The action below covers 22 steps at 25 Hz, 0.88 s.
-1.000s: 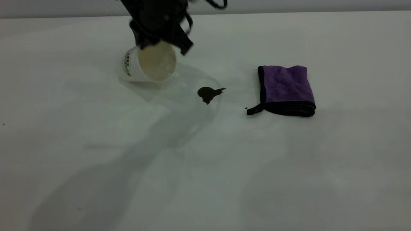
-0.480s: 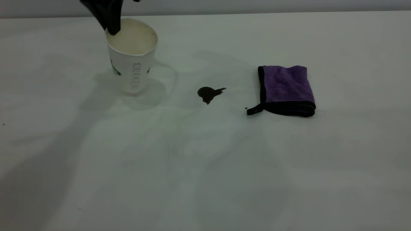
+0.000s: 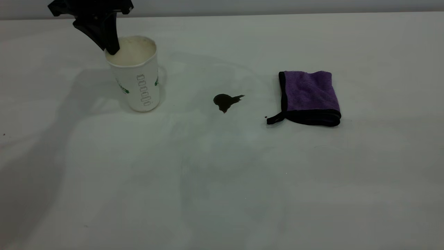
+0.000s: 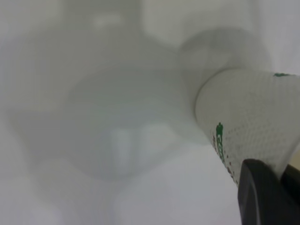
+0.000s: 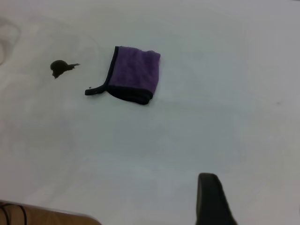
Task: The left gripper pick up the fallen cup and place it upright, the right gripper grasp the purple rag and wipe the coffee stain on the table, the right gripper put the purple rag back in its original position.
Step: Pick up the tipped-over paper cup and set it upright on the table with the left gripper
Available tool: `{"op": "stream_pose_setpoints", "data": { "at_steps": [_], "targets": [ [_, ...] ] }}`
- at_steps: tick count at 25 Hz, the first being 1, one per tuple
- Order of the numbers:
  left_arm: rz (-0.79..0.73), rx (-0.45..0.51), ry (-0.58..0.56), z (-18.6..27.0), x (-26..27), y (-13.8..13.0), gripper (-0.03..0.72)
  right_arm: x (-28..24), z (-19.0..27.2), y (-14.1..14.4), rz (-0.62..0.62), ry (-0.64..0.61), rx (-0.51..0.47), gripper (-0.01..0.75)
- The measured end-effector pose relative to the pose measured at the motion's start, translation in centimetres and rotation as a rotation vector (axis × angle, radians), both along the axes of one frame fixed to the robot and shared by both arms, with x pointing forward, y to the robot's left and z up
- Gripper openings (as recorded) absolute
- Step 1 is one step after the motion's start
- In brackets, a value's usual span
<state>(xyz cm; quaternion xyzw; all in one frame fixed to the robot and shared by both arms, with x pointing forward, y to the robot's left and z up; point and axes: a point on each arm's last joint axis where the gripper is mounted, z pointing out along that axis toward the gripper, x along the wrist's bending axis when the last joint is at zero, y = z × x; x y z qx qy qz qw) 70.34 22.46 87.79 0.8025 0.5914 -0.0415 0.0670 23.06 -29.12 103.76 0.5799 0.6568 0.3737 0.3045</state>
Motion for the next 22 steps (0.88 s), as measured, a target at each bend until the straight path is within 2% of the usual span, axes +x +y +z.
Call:
{"op": "stream_pose_setpoints", "data": {
  "at_steps": [4, 7, 17, 22],
  "targets": [
    [0.004, -0.004, -0.005, -0.2, 0.1, 0.0, 0.026, 0.0, 0.0, 0.0, 0.0, 0.0, 0.0, 0.48],
    [0.003, -0.004, 0.0, -0.3, 0.1, 0.0, 0.059, 0.0, 0.0, 0.0, 0.0, 0.0, 0.0, 0.48],
    [-0.017, -0.006, 0.044, 1.3, 0.4, -0.2, 0.39, 0.0, 0.0, 0.0, 0.0, 0.0, 0.0, 0.48],
    [-0.036, -0.01, 0.063, 3.6, 0.8, -0.3, 0.441, 0.0, 0.0, 0.0, 0.0, 0.0, 0.0, 0.48]
  ]
}}
